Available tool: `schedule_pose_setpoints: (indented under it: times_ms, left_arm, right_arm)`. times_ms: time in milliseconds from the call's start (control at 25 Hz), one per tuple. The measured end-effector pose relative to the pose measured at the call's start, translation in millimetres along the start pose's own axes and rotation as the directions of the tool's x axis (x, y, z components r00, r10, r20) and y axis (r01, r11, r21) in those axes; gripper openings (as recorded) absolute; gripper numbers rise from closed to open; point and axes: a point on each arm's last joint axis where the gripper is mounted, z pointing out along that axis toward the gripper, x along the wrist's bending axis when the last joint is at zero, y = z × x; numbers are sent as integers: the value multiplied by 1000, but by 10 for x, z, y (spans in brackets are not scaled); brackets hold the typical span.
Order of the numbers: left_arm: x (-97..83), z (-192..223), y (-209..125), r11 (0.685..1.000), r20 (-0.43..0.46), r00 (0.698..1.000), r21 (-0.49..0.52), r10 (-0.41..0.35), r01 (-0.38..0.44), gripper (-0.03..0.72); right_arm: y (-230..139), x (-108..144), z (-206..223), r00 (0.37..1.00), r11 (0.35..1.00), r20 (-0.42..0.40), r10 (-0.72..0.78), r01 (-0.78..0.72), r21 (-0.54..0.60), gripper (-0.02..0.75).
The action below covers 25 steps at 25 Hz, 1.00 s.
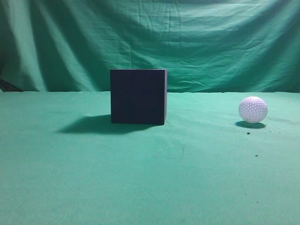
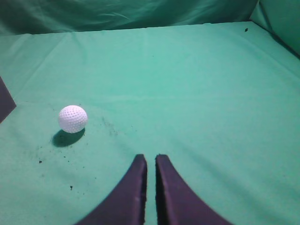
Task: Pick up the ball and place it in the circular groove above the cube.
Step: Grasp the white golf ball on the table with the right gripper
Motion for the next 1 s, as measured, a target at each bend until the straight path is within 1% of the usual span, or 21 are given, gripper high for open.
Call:
schedule_pose_setpoints:
  times_ms: [800, 880, 1000]
  left_arm:
    - [0, 0, 0, 1000, 0, 1000, 0, 0, 0, 0]
    - [0, 0, 0, 1000, 0, 1000, 0, 0, 0, 0]
    - [0, 0, 0, 1000, 0, 1000, 0, 0, 0, 0]
  right_arm:
    - [5, 0, 0, 1000, 1000, 0, 1, -1, -6, 49]
    - [41, 8, -1, 999, 999, -11, 32, -32, -44, 49]
    - [175, 19, -17, 990, 972, -47, 136, -143, -185, 49]
